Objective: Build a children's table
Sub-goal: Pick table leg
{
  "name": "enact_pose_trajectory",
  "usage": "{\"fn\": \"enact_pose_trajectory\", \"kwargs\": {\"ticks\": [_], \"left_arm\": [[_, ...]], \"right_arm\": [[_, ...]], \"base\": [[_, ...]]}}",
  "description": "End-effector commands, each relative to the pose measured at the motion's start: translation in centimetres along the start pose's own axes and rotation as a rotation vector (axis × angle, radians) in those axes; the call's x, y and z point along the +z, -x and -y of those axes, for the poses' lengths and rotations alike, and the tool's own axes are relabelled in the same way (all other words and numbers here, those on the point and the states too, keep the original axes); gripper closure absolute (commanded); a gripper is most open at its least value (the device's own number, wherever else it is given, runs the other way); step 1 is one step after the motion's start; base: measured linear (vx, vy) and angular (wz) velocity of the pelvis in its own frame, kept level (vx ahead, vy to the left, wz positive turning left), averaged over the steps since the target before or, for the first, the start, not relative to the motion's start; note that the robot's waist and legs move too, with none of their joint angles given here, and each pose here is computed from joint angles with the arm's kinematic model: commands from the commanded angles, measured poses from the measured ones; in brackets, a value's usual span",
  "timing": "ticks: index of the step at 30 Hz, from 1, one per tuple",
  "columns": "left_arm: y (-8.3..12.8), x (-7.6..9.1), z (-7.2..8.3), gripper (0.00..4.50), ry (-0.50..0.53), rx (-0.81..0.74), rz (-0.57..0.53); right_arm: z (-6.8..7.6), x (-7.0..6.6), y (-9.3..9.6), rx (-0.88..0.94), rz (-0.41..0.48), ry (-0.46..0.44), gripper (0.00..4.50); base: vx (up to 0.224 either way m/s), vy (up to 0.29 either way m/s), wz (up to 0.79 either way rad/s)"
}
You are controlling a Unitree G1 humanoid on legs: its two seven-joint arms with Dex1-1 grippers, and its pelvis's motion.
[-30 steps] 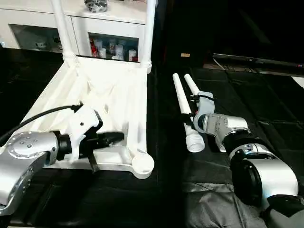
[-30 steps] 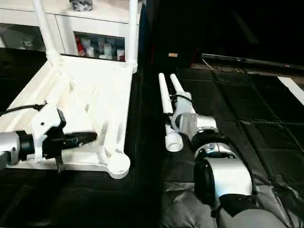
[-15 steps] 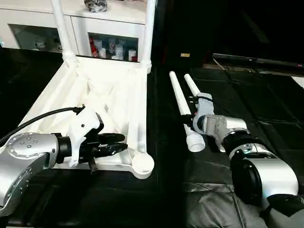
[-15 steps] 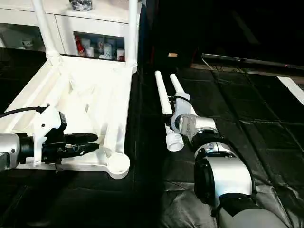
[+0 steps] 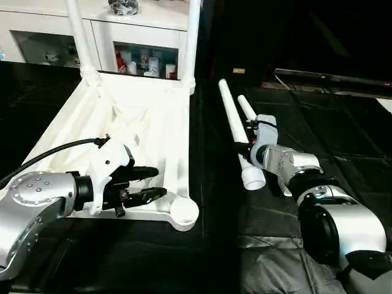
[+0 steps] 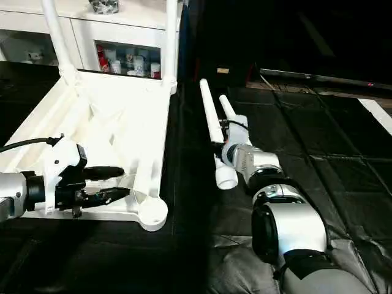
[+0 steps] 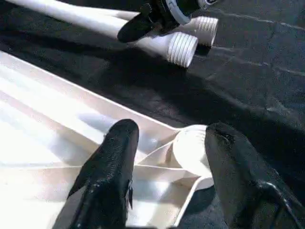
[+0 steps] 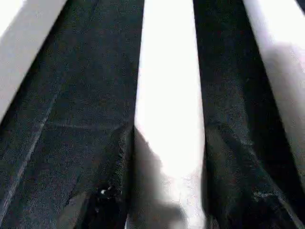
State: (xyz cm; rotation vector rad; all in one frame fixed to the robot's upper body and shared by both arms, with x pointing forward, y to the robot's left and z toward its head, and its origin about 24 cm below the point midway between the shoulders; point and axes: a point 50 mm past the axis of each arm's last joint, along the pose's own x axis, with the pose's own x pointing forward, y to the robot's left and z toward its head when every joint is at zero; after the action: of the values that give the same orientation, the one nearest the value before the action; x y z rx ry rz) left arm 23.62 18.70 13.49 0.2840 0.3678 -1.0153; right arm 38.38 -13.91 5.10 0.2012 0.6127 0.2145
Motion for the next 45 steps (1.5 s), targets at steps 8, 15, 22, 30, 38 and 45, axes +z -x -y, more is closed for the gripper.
{"fn": "enact_pose_trajectory", "kwargs": {"ticks": [8, 15, 22, 30, 38, 45], "left_arm": [[-1.8, 1.6, -2.3, 0.95, 0.03, 0.206, 0.182], [-4.8, 7.0, -5.3, 0.35, 0.185, 0.362, 0.448], [-6.3, 11.4, -7.0, 0.0, 0.392, 0.3, 0.638], [-7.8, 14.5, -6.2, 0.0, 0.506, 0.131, 0.727], [-9.1, 15.3, -4.4, 0.28, 0.492, 0.025, 0.712], [-9.8, 14.6, -4.8, 0.83, 0.533, 0.137, 0.653]], "right_arm": [[0.5, 4.5, 1.6, 0.142, 0.28, -0.132, 2.69], [-2.2, 6.8, 5.3, 0.655, 0.54, -0.232, 2.69], [-4.3, 6.1, 7.7, 0.921, 0.585, -0.231, 2.7], [-5.8, 4.7, 9.0, 1.013, 0.551, -0.166, 2.7], [-6.9, 3.9, 9.1, 0.988, 0.52, -0.061, 2.7], [-8.7, 4.1, 9.0, 0.845, 0.564, 0.145, 2.7]], "base": [[0.0, 0.0, 0.0], [0.0, 0.0, 0.0], [0.0, 0.0, 0.0], [0.0, 0.0, 0.0], [0.0, 0.0, 0.0], [0.0, 0.0, 0.0]]}}
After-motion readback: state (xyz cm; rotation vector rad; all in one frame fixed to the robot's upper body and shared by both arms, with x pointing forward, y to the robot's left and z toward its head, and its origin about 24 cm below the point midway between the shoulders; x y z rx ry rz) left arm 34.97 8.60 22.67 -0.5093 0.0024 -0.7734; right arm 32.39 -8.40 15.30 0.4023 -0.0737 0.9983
